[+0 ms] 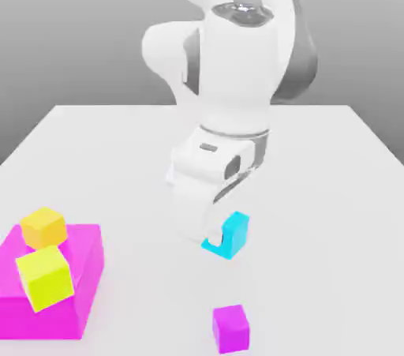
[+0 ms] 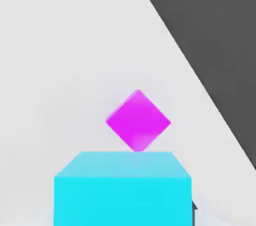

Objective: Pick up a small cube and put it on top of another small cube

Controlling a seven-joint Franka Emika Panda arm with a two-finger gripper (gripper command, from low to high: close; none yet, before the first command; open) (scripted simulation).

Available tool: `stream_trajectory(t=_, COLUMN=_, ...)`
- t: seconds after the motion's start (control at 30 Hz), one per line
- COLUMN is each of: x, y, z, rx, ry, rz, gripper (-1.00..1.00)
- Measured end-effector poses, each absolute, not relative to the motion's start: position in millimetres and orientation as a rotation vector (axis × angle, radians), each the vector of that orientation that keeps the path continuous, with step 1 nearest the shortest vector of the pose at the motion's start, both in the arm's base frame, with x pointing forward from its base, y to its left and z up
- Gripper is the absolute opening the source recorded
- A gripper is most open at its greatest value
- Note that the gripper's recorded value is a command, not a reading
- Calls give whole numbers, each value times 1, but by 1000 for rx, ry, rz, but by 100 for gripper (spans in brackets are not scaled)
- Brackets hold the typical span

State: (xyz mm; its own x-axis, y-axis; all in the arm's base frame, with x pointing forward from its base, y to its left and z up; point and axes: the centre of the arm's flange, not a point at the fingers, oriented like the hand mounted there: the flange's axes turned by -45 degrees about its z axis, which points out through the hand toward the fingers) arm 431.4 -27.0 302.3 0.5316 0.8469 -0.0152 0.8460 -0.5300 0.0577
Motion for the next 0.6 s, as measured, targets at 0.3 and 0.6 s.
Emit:
stream_trajectory(t=0.3, x=368, y=-229, z=333, rx=2747, ry=1499, rz=-2, gripper=-100)
stream_trajectory(t=0.6, x=348, y=-260, z=274, rx=2763, ry=1508, rz=4, gripper=100)
